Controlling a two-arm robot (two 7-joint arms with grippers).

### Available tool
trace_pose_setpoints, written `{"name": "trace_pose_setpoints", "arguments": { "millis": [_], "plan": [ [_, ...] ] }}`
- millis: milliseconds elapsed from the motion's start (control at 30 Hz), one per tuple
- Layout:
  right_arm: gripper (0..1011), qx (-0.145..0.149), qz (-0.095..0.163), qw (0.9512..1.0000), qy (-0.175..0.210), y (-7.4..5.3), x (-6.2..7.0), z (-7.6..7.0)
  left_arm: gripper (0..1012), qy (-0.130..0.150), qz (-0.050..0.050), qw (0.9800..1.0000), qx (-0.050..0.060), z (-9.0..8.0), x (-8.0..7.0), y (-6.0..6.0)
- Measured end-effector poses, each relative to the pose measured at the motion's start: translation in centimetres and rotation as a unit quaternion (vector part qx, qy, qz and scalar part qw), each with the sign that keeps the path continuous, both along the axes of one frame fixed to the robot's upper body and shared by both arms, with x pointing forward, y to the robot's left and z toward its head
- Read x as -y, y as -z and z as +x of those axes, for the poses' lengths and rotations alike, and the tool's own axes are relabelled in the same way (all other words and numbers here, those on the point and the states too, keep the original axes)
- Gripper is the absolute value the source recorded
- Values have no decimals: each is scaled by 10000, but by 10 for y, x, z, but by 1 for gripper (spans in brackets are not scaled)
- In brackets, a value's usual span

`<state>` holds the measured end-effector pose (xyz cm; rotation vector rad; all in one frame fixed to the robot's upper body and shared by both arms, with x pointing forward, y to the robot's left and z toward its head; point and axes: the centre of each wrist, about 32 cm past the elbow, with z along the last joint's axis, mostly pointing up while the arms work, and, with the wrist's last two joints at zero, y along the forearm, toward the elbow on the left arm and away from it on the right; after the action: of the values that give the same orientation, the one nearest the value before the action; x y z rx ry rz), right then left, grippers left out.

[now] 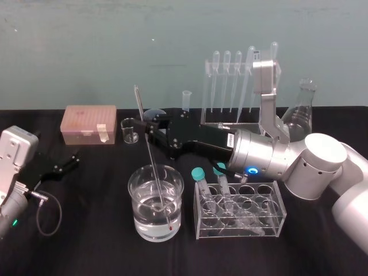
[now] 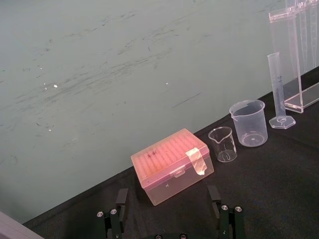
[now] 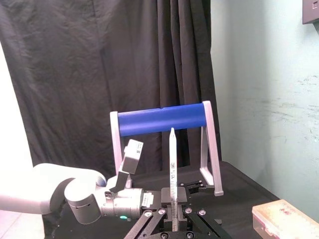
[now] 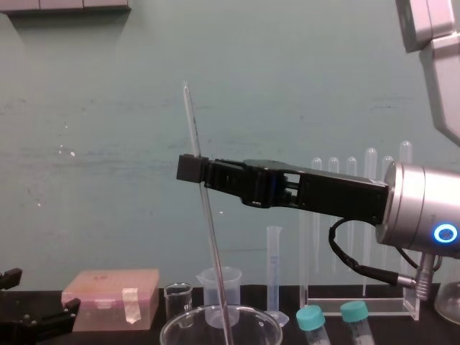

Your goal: Hold the thermometer with one hand and immerse one end into the beaker, then reinsert it into the test tube rack.

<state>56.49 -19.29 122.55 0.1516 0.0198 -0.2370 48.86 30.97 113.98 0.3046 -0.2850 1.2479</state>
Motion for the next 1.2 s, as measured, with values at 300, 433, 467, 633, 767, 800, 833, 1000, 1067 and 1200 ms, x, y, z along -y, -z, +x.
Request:
{"name": "trace_pose_setpoints", "arguments": {
  "millis": [300, 433, 467, 633, 767, 800, 833, 1000, 1067, 1200],
  "plan": [
    [56, -7, 2, 10000, 4, 0, 0, 0, 1008, 0, 0, 10000, 0, 0, 0, 0],
    [57, -14, 1, 10000, 5, 1, 0, 0, 1008, 0, 0, 10000, 0, 0, 0, 0],
    [56, -18, -1, 10000, 6, 1, 0, 0, 1008, 0, 0, 10000, 0, 0, 0, 0],
    [56, -33, -6, 10000, 13, 2, 0, 0, 1008, 0, 0, 10000, 0, 0, 0, 0],
    [56, -35, -7, 10000, 10, 2, 0, 1, 1008, 0, 0, 10000, 0, 0, 0, 0],
    [56, -34, -8, 10000, 9, 2, 0, 1, 1008, 0, 0, 10000, 0, 0, 0, 0],
    [56, -34, -8, 10000, 10, 2, 0, 1, 1008, 0, 0, 10000, 0, 0, 0, 0],
    [56, -34, -6, 10000, 8, 2, 0, 1, 1008, 0, 0, 10000, 0, 0, 0, 0],
    [56, -34, -5, 10000, 5, 2, 0, 2, 1008, 0, 0, 10000, 0, 0, 0, 0],
    [57, -28, -5, 10000, 1, 2, 0, 2, 1008, 0, 0, 10000, 0, 0, 0, 0]
  ]
}}
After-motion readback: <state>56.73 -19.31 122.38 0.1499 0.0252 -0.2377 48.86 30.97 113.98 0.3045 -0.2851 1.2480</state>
